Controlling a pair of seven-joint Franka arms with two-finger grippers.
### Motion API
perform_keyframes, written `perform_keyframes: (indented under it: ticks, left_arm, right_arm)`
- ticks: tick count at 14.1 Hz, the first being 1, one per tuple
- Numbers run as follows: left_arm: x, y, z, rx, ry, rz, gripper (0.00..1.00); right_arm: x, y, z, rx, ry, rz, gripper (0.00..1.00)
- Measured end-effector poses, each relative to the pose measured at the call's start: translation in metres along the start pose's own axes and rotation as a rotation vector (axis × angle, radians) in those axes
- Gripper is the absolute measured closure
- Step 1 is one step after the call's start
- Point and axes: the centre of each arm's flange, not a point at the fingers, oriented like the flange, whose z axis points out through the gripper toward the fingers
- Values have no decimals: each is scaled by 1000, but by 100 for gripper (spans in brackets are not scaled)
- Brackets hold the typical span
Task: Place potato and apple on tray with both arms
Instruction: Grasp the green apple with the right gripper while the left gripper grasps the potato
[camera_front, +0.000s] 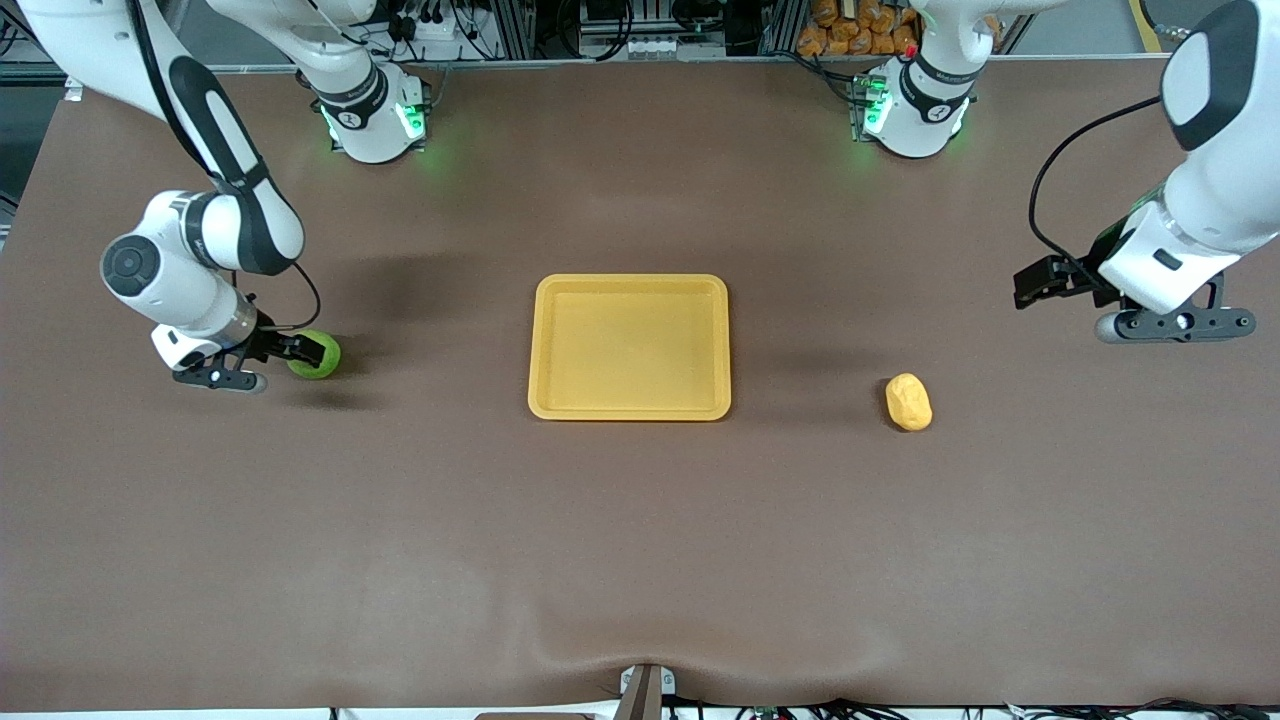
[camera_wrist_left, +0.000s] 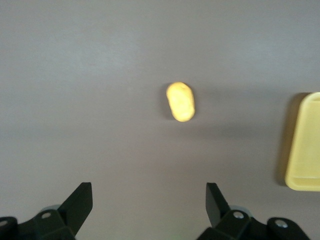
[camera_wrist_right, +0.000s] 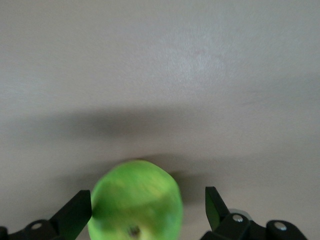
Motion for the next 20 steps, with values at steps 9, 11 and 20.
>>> perform_keyframes:
  ticks: [9, 11, 20]
  left_arm:
    - [3, 21, 88, 11, 27, -95, 0]
    - [4, 23, 110, 5, 32, -110, 0]
    - [-3, 31, 197, -30, 61, -174, 0]
  right_arm:
    - [-12, 2, 29, -2, -125, 7, 14]
    - [-10, -1, 15, 0, -129, 2, 15]
    - [-11, -255, -64, 80, 10, 175, 15]
